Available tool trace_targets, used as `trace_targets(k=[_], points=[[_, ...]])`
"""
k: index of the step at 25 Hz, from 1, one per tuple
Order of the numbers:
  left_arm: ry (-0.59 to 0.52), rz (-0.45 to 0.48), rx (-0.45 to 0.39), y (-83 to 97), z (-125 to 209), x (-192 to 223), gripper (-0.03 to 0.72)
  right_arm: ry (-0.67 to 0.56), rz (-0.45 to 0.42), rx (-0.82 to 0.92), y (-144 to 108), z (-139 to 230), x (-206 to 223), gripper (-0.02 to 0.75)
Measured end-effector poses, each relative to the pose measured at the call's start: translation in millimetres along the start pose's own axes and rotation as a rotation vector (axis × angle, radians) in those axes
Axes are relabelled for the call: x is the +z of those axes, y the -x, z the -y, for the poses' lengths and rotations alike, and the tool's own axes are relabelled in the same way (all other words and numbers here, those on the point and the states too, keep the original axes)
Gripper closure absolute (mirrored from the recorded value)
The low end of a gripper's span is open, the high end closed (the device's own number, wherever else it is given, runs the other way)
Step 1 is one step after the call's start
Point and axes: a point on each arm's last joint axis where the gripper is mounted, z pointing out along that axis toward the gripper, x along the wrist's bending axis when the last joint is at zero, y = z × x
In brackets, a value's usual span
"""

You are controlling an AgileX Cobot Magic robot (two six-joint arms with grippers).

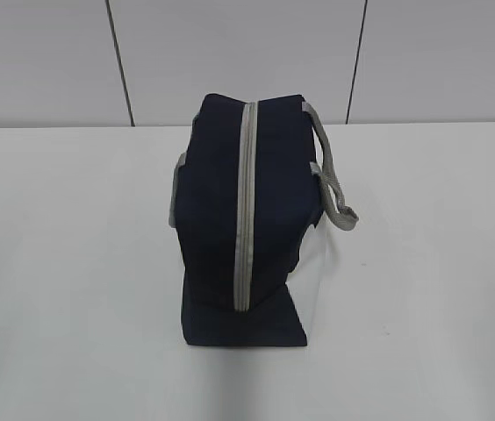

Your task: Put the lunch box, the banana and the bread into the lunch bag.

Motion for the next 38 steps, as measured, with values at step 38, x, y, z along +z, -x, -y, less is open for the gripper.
trace_targets(k=[38], points=[[0.248,-0.233,-0.183,1.2,28.6,-33.4,0.183,0.134,0.088,0.042,-3.1,12.4,-15.4,0.193]])
